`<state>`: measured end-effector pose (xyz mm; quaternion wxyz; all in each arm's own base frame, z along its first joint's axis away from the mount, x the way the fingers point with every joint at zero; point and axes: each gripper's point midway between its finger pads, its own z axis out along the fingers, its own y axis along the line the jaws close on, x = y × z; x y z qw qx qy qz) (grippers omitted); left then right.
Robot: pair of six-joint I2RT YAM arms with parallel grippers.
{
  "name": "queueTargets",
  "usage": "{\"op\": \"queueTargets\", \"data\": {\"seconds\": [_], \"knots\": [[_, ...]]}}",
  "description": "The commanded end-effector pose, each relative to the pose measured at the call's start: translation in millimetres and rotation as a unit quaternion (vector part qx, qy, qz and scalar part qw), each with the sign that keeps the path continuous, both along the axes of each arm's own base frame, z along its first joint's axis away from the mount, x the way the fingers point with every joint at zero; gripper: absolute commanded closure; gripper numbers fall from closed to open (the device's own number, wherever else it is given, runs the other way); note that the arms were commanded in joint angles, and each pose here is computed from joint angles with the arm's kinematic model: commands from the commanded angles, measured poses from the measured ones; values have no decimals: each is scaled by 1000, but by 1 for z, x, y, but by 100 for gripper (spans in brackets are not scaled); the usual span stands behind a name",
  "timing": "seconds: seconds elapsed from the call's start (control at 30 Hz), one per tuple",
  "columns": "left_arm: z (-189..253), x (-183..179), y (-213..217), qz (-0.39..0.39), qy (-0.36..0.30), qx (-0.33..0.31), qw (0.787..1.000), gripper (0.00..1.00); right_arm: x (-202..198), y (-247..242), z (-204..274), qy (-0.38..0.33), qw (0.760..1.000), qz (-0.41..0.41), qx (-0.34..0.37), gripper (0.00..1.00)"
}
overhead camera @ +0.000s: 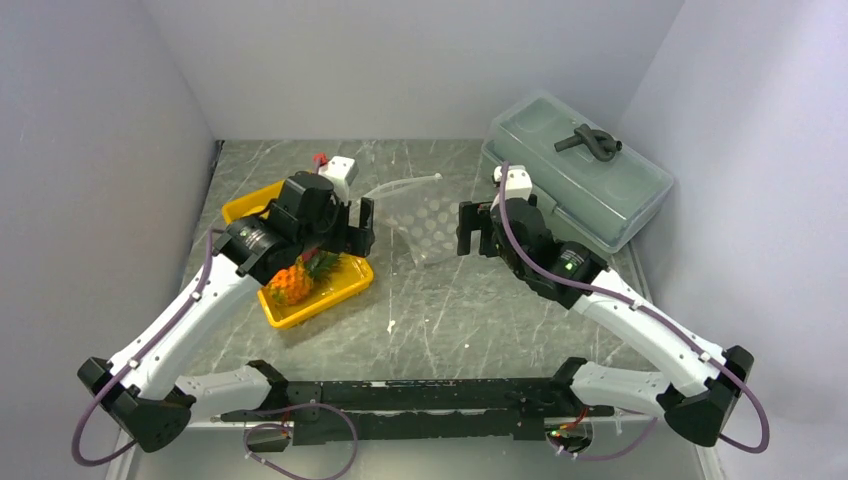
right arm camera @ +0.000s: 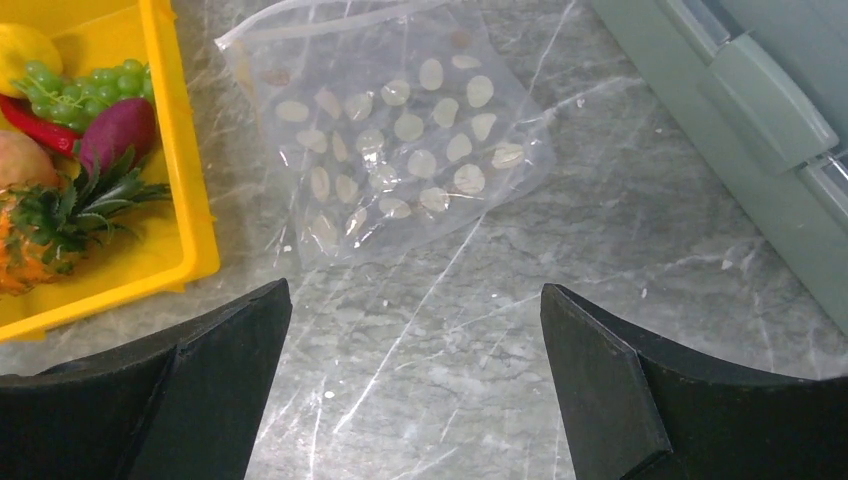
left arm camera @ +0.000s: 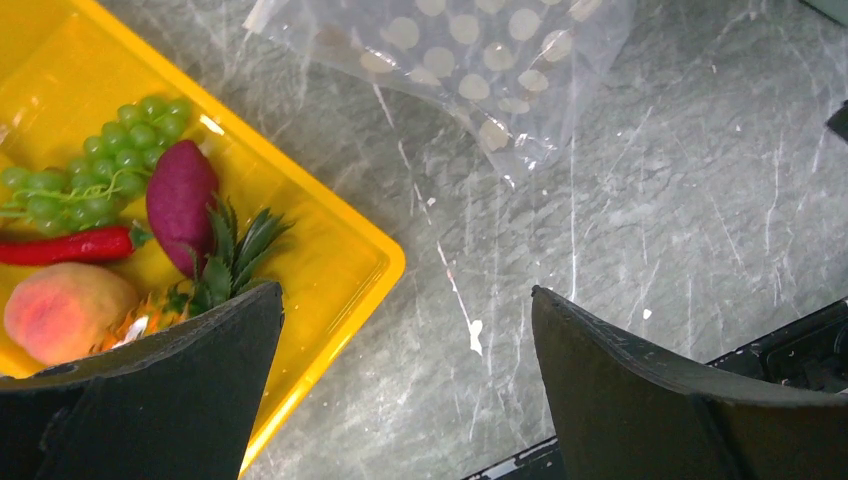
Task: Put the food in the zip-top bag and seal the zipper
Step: Pick up the zipper food storage bag at the center of the board.
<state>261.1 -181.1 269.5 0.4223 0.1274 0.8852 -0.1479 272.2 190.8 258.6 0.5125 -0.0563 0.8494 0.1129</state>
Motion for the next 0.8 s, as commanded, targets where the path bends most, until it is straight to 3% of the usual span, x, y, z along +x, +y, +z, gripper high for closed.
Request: {"op": "queueTargets", "data": {"seconds": [0.0, 0.3, 0.77], "knots": [[15, -16, 21, 44, 1, -8, 999, 1, 0, -14, 28, -30, 999, -19, -2, 0], [29, -32, 68, 138, -12, 12, 990, 1, -11, 3, 22, 9, 999, 48, -19, 0], [-1, -61, 125, 286, 35, 58, 956, 1, -13, 25, -12, 53, 993, 97, -37, 0]]}}
